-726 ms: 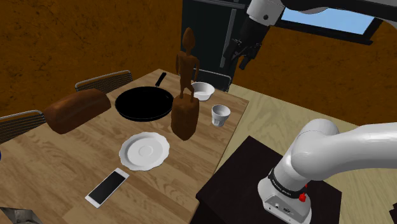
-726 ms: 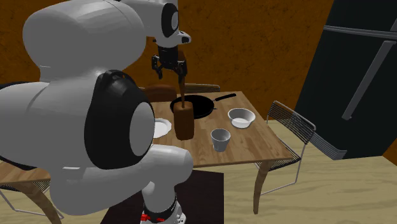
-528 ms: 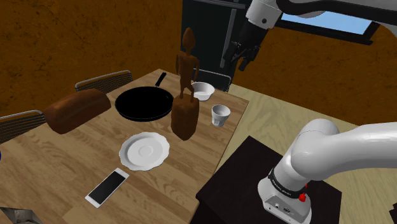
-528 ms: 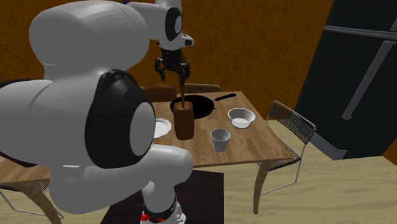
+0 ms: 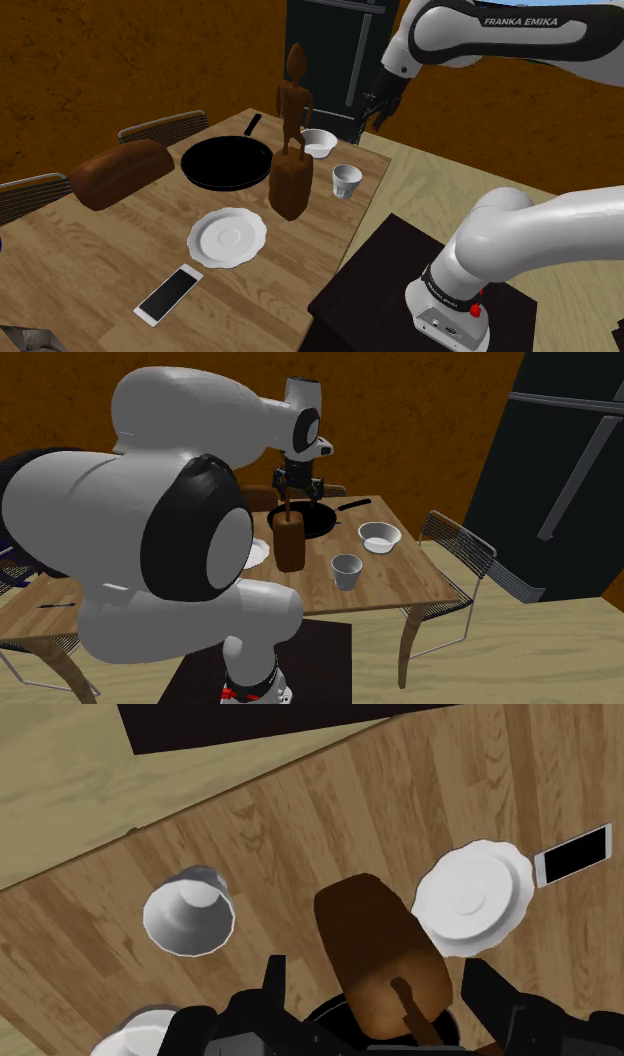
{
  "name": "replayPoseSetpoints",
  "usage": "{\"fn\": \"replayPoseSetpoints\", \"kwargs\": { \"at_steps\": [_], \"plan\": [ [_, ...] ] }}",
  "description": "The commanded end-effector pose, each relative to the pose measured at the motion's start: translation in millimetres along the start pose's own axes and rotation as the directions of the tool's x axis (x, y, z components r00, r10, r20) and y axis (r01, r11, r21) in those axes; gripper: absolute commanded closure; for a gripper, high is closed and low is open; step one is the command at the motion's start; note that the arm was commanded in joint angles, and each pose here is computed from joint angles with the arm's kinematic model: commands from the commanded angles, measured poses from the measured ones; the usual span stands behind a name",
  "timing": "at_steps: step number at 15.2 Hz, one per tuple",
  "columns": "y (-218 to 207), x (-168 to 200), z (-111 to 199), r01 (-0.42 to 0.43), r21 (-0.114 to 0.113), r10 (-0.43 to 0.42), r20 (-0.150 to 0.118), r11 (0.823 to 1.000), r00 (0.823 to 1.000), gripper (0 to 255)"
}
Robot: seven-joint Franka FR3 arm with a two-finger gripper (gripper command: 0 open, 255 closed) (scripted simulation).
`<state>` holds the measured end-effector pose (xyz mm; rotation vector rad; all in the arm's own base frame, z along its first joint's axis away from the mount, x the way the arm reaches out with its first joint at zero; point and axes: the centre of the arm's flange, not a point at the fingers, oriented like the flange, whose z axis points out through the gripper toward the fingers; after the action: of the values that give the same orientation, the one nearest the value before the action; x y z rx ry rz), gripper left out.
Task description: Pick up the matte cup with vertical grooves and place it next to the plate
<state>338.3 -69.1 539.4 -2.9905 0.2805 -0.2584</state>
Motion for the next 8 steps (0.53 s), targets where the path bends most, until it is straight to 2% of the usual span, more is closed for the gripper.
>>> {"fn": "replayPoseSetpoints", "kwargs": {
  "at_steps": [1, 8],
  "plan": [
    [17.1, 12.0, 16.5, -0.006, 0.005, 0.006, 0.003, 1.000, 1.000, 0],
    [82.7, 35.5, 81.4, -0.027, 0.025, 0.026, 0.020, 0.999, 0.999, 0]
  ]
}}
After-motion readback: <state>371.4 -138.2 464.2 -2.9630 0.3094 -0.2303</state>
